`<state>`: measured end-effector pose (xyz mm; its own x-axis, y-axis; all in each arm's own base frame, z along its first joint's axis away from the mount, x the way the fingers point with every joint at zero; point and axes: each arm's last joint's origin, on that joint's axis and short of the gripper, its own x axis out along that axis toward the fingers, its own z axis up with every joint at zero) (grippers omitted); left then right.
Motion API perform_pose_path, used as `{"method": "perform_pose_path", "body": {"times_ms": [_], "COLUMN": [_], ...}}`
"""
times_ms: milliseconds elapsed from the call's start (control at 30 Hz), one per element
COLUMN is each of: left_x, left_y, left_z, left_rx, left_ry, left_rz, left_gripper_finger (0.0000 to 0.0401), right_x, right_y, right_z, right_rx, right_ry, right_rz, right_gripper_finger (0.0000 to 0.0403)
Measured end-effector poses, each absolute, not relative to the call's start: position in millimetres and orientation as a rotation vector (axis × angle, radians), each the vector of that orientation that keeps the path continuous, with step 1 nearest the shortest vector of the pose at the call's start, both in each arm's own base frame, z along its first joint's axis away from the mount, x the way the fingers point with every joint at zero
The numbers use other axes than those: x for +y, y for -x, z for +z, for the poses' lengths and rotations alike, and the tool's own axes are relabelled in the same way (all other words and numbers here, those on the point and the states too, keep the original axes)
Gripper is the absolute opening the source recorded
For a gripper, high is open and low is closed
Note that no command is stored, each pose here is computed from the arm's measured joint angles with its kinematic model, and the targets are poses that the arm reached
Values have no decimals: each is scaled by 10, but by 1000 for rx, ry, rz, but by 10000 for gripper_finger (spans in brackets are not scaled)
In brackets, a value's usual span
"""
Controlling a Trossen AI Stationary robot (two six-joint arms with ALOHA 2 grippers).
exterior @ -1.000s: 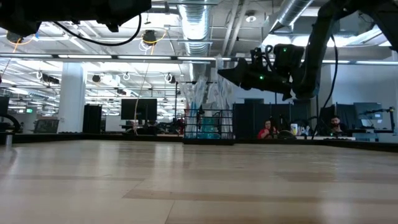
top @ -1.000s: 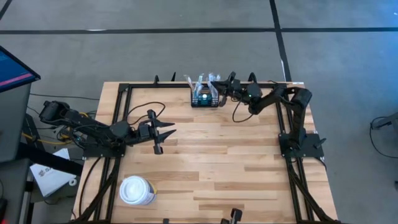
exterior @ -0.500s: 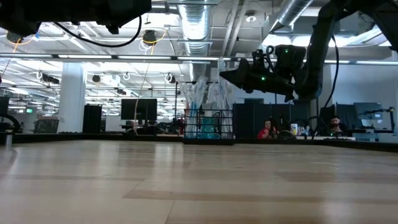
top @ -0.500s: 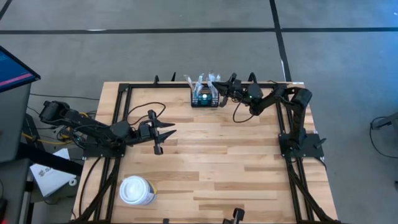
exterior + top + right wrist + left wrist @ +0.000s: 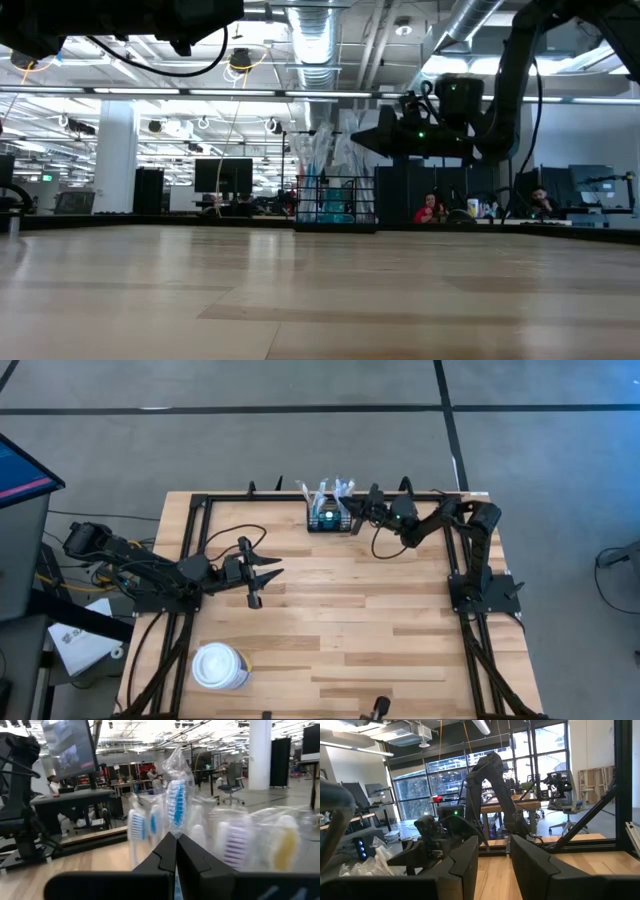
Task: Pick & Place toothbrushing station
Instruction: Put the blue toothbrush into the mesh organizer, then return to Home Position
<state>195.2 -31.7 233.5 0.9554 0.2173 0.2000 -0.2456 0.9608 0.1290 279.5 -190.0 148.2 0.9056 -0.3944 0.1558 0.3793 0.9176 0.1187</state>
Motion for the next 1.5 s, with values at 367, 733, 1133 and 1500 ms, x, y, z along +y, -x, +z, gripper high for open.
{"method": "perform_pose_path", "body": {"times_ms": [367,733,1133,1500], "left_x": [-317,-317,-318,-318], "left_y": [-1954,-1954,-1954,-1955], "left_z": [2328,2328,2327,2321], "left_rx": [-178,-178,-178,-171], "left_ry": [-156,-156,-156,-159], "left_rz": [235,235,235,234], "left_gripper_finger": [108,108,108,108], "right_x": [-1785,-1678,-1676,-1728], "right_y": [-2765,-2590,-2591,-2551], "right_z": [1348,1245,1239,1236], "right_rx": [-93,-88,-82,-80], "right_ry": [-82,-76,-80,-97], "right_rz": [-393,-412,-406,-375], "right_gripper_finger": [0,0,5,99]}}
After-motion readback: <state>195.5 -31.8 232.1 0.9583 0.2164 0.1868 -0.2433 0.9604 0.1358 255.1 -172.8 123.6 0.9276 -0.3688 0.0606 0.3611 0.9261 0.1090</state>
